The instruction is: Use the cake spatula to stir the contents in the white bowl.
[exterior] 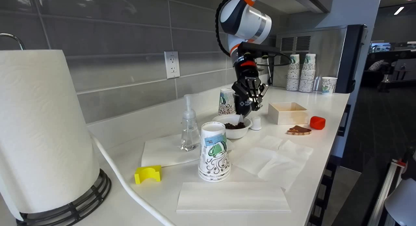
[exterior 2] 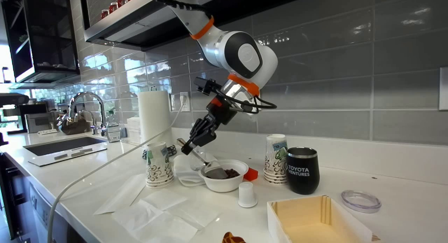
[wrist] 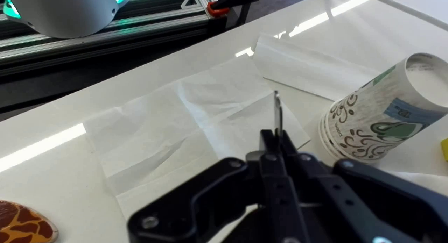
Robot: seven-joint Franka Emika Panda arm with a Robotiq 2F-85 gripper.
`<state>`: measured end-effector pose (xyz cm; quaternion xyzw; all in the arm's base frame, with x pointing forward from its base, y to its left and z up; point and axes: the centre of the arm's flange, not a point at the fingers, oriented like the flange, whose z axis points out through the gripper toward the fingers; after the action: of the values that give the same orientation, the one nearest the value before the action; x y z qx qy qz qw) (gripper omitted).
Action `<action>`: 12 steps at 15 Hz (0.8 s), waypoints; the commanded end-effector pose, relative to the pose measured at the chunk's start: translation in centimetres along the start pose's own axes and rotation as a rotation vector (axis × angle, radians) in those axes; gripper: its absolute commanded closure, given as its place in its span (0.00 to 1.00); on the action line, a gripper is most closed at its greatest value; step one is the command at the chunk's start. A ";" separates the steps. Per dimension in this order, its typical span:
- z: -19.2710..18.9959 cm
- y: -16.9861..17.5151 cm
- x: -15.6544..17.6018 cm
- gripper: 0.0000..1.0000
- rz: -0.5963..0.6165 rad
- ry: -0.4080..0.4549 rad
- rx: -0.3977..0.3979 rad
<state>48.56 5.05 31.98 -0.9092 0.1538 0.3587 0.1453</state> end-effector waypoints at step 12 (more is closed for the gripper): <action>-0.5 -2.0 0.2 0.99 -0.188 -0.074 0.078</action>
<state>49.10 6.37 31.67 -0.9062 0.0941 0.3646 0.1925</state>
